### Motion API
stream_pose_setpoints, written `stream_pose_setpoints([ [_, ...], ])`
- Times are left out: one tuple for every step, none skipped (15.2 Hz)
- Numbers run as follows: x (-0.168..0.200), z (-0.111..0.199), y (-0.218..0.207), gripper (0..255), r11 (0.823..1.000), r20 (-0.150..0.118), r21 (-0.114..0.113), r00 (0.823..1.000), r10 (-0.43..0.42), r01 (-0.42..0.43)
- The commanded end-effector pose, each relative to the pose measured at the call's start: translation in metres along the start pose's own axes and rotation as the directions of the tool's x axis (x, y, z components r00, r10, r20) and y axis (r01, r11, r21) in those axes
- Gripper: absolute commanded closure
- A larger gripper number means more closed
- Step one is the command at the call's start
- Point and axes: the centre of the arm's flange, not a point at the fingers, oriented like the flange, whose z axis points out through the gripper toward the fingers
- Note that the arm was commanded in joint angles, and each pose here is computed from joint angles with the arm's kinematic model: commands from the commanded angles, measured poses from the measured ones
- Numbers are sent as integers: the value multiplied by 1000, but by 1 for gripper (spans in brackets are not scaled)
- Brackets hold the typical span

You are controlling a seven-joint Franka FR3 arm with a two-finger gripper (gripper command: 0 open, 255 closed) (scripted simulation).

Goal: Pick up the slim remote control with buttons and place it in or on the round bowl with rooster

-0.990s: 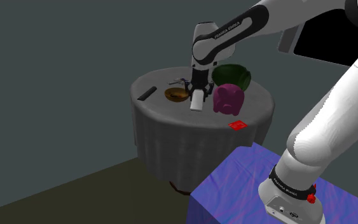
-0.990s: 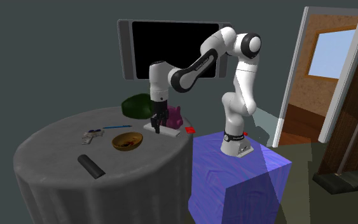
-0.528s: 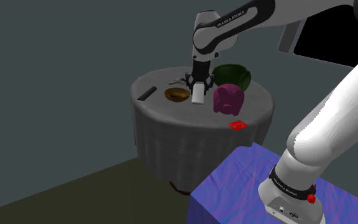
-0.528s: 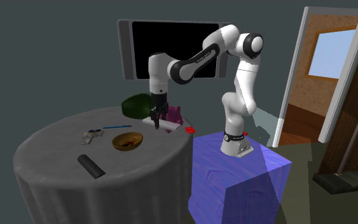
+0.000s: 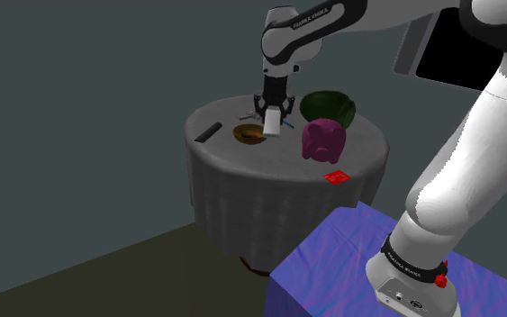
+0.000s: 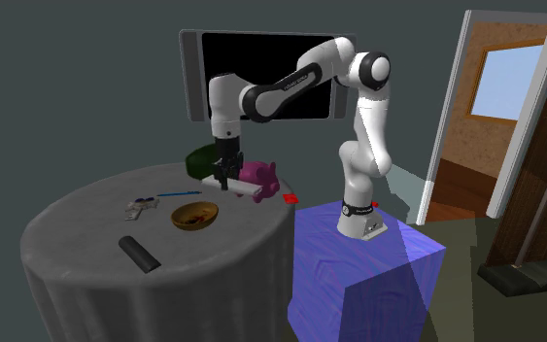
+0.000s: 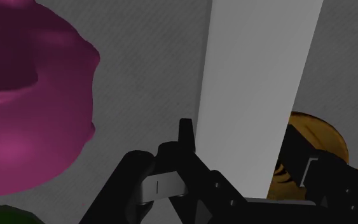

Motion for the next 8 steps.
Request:
stream_pose_setpoints([
  [21,-1,-19,255,1000,0,0,1000,0,0],
  [31,-1,-27,255,1000,0,0,1000,0,0],
  [41,-2,-36,255,1000,0,0,1000,0,0],
  [51,-2,-45,255,1000,0,0,1000,0,0],
  [61,-3,-53,255,1000,0,0,1000,0,0],
  [71,-3,-62,255,1000,0,0,1000,0,0],
  [81,-4,-70,255,1000,0,0,1000,0,0],
  [95,-5,-83,255,1000,0,0,1000,0,0],
])
